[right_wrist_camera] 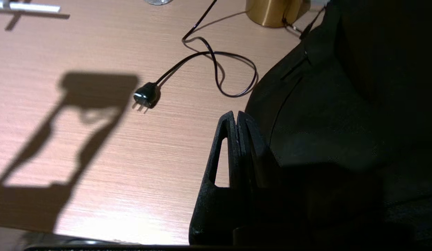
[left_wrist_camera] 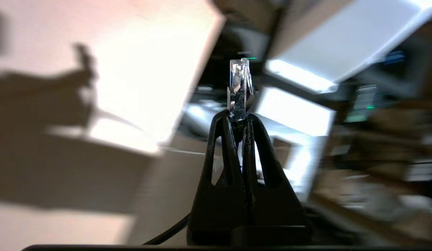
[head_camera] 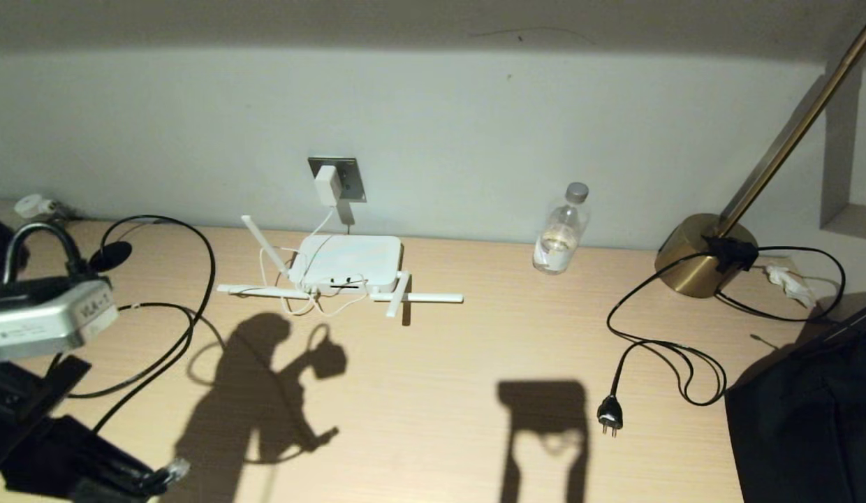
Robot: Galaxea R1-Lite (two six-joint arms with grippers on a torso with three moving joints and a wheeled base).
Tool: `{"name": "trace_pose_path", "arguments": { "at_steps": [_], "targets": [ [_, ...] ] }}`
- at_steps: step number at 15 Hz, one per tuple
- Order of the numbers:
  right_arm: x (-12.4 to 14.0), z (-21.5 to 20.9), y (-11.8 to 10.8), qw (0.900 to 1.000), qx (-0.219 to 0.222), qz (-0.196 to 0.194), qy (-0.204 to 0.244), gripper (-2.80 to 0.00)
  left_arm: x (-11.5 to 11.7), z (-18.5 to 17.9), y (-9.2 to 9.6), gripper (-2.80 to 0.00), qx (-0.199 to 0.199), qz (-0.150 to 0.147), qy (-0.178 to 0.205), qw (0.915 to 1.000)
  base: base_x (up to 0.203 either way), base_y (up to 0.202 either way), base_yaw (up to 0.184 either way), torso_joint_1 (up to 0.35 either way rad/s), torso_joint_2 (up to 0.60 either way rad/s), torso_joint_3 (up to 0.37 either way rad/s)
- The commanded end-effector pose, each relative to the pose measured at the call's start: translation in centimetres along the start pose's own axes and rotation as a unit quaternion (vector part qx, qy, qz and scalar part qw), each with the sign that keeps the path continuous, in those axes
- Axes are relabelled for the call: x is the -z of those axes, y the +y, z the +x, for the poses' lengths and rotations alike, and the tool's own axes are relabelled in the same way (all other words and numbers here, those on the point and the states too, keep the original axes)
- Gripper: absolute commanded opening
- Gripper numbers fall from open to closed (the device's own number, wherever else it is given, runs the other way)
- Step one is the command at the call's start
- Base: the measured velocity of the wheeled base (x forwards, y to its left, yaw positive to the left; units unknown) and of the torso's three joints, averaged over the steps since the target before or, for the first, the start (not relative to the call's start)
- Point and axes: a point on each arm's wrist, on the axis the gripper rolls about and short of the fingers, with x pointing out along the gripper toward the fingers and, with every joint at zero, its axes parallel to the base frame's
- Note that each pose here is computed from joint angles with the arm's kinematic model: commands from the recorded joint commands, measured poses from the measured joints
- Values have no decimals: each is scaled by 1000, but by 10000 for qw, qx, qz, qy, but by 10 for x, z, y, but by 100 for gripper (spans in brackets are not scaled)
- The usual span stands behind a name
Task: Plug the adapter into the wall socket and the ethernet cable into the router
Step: Hand it to the other hand
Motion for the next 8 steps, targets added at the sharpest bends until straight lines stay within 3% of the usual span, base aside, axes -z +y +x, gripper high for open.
{"name": "trace_pose_path", "arguments": {
  "at_steps": [1, 3, 6, 8],
  "targets": [
    [-5, -1, 0, 9999, -29, -136, -86, -280, -10, 1, 8, -280, -380, 562, -81, 9977, 0, 0, 0, 0, 0, 0],
    [-37, -3, -1, 9993, -159, -272, -203, -280, -19, 10, 38, -280, -842, 899, -11, 9924, 0, 0, 0, 0, 0, 0],
    [-108, 28, -3, 9981, -407, -372, 265, -280, -27, 20, 69, -280, -999, 951, 83, 9904, 0, 0, 0, 0, 0, 0],
    [-151, 68, -3, 9940, -842, -382, 583, -280, -33, 20, 79, -280, -1083, 1003, 15, 9890, 0, 0, 0, 0, 0, 0]
  ]
}}
